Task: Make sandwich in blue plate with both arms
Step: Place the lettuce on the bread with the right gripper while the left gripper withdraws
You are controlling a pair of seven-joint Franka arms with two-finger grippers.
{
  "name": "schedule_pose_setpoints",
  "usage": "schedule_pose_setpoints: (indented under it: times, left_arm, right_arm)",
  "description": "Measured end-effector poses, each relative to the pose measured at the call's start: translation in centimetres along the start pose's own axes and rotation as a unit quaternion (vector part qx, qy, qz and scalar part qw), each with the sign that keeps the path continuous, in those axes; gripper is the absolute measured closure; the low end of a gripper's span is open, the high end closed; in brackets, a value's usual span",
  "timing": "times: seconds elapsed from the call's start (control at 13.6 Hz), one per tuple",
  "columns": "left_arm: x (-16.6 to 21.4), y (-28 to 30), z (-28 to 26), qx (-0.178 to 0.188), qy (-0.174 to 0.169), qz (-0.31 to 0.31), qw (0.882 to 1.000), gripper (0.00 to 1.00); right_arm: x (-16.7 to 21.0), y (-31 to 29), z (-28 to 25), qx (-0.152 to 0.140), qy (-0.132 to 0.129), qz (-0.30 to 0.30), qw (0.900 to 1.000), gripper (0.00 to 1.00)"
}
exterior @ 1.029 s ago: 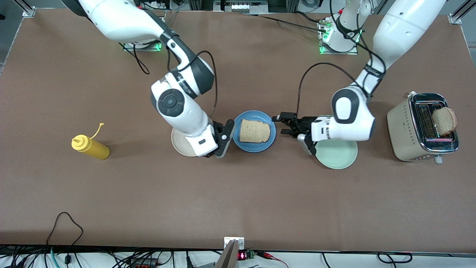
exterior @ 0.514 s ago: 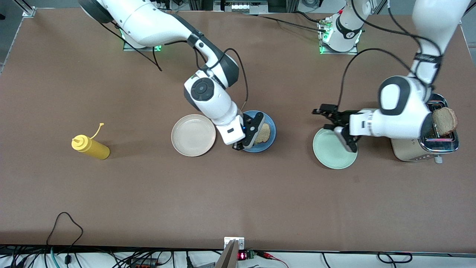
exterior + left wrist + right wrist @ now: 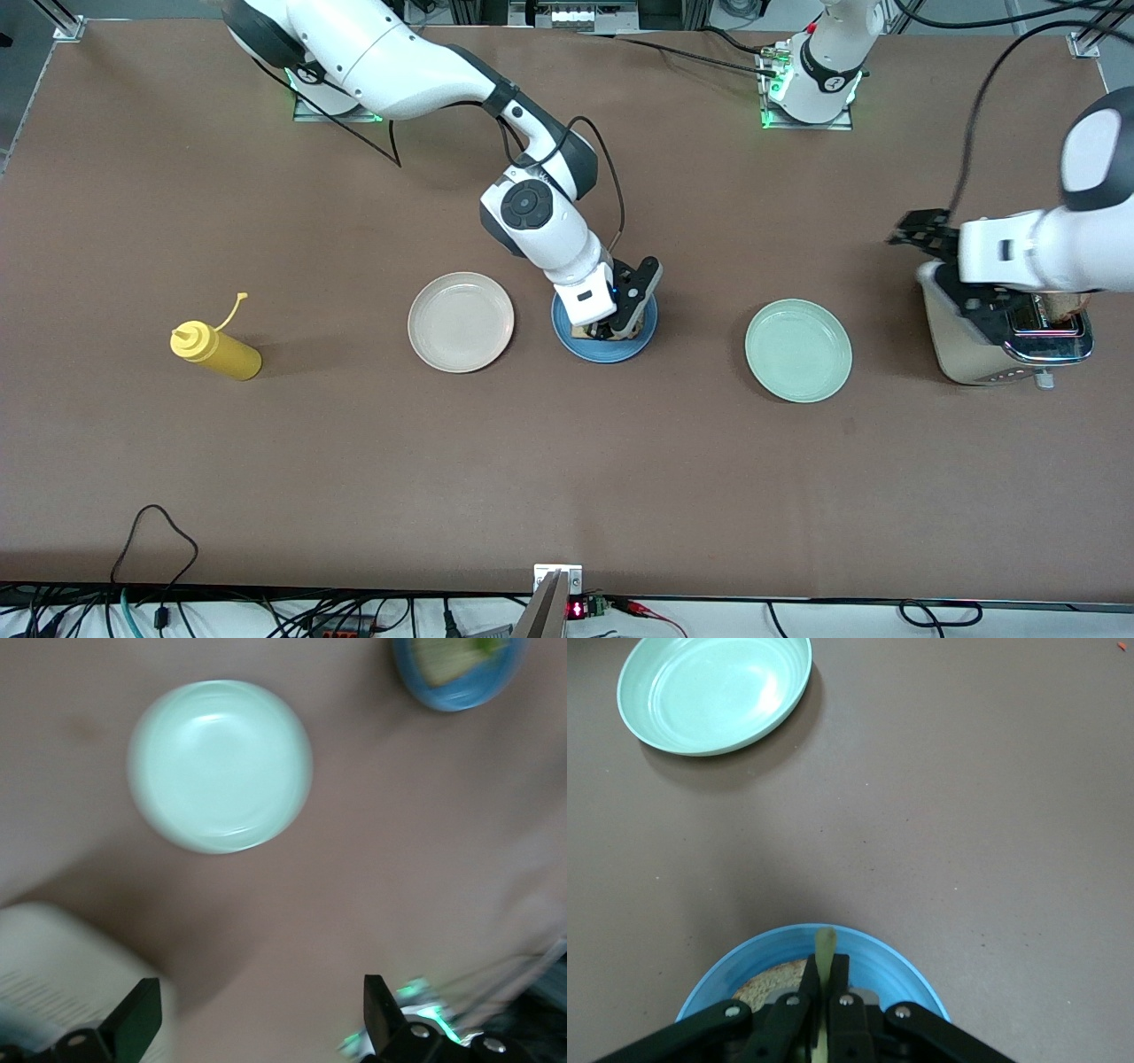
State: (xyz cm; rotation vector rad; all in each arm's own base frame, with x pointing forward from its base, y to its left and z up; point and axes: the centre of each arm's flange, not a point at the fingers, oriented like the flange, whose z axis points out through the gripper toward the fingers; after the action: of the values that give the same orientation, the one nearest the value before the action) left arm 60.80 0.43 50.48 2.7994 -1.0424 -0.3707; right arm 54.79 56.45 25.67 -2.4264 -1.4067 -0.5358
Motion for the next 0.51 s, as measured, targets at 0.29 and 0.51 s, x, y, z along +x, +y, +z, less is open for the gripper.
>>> schedule_pose_setpoints:
  times: [0.29,0.51]
  left_arm:
    - [-2.0,-1.3,-6.2,0.103,-0.003,-0.037,0.994,0.00]
    - [-2.0,-1.8,-6.1,0.101,0.006,-0.124,0.987,0.00]
  right_arm:
    - [-0.7,0.2,1.6,-0.015,0.008,0.002,1.000,0.70]
    - [-0.1,0.9,0.5,-0.019,0.008,0.012,1.000,0.41]
